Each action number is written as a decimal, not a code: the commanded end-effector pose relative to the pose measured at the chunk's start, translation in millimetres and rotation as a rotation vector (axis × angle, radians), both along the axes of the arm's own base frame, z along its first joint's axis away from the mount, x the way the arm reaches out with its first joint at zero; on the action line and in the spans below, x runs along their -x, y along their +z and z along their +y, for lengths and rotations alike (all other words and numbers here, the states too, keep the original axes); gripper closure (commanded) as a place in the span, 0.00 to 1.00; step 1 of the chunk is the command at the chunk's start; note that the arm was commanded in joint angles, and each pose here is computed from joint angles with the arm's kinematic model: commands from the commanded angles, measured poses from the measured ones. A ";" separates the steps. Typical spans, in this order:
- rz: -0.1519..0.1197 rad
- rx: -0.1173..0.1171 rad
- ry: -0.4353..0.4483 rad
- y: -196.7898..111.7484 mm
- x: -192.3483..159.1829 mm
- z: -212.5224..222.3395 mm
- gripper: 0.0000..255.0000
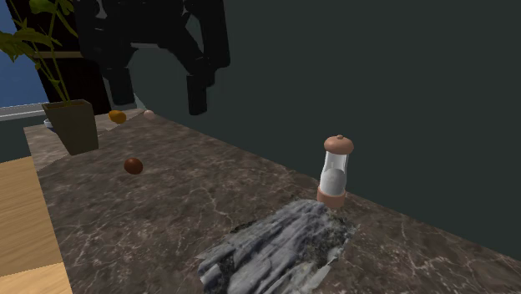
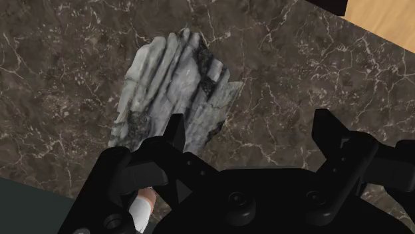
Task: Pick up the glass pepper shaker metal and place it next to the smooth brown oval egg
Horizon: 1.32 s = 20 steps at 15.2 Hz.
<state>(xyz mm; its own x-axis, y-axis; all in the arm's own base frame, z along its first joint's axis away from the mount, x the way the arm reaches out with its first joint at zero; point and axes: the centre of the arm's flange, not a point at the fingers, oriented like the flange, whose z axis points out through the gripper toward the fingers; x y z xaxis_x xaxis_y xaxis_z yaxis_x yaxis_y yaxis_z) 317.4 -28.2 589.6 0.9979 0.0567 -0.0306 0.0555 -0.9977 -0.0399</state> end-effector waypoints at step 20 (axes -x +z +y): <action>-0.072 0.020 -0.107 -79.4 -198.1 -108.5 0.00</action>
